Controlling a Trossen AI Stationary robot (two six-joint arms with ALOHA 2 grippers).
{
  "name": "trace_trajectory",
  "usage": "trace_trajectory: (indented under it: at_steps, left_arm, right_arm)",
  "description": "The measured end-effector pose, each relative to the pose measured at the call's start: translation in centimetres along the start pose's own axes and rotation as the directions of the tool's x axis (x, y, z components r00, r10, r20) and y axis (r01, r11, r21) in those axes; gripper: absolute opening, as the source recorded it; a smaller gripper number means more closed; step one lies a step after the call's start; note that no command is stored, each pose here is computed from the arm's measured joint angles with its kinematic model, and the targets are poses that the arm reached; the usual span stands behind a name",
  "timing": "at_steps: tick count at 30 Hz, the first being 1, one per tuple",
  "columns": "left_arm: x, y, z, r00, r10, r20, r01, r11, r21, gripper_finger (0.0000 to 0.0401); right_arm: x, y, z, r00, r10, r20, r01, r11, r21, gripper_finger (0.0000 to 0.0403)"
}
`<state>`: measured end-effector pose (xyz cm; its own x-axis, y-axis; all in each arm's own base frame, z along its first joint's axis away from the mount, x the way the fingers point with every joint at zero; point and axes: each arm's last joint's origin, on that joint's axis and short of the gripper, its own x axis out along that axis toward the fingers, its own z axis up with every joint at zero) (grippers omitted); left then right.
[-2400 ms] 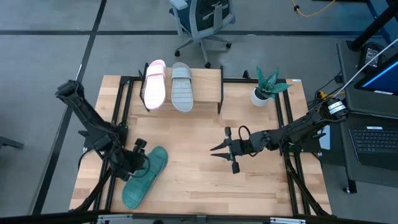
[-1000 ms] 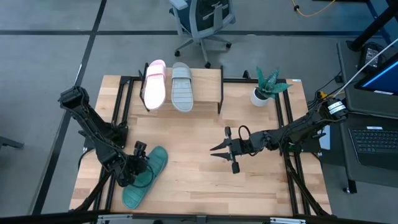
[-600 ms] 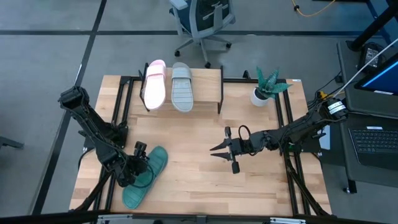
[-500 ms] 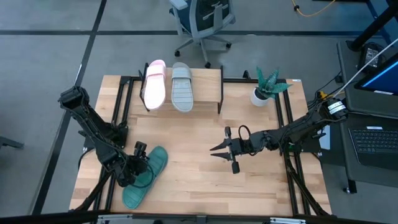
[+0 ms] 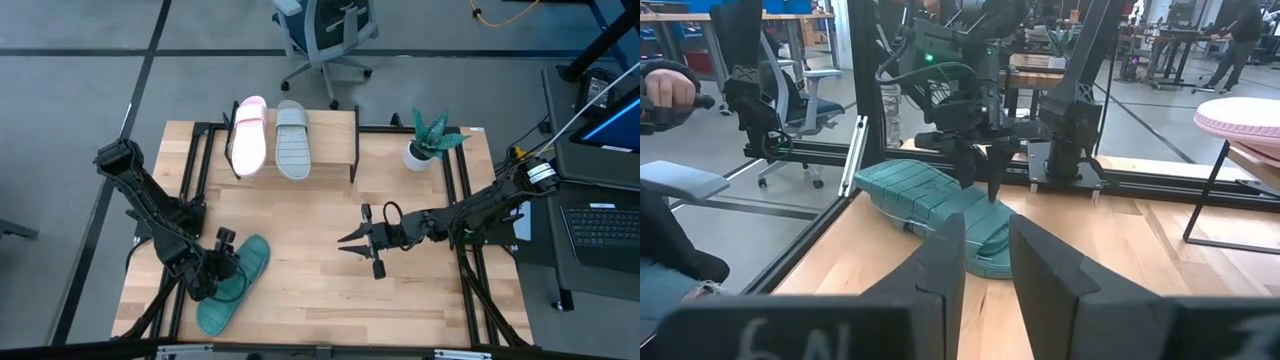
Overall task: Pick and place slides into the shelf
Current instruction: Put the green pair of slides on the shelf
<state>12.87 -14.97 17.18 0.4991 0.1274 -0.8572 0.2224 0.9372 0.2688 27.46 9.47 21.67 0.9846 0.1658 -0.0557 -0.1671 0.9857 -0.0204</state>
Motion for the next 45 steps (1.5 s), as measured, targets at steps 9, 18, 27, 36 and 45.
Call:
trace_trajectory:
  at_steps: [9, 18, 27, 36, 45]
  left_arm:
    - [0.0, -0.1, 0.0, 0.999, -0.032, -0.016, 0.032, 0.999, -0.003, 0.0030]
    - [0.0, -0.1, 0.1, 1.000, -0.017, -0.002, 0.017, 1.000, -0.006, 0.0013]
    - [-0.3, 0.7, 1.3, 0.999, 0.042, 0.033, -0.040, 0.998, -0.045, 0.0005]
    - [-1.3, 2.5, 4.8, 0.988, 0.110, 0.108, -0.097, 0.988, -0.116, 0.0003]
    - [-1.2, 5.7, 8.0, 0.960, 0.202, 0.194, -0.142, 0.948, -0.284, 0.0002]
  right_arm:
    - [0.0, 0.0, 0.0, 1.000, 0.000, -0.005, 0.000, 1.000, -0.002, 0.0083]
    - [0.0, 0.0, 0.0, 1.000, 0.000, -0.004, 0.000, 1.000, 0.001, 0.0083]
    - [0.0, 0.0, 0.1, 1.000, -0.001, 0.007, 0.002, 0.998, -0.058, 0.0083]
    - [0.0, -0.2, 0.4, 0.999, -0.017, 0.039, 0.019, 0.997, -0.073, 0.0083]
    - [0.5, -0.1, 1.7, 0.997, -0.017, 0.076, 0.022, 0.997, -0.068, 0.0093]
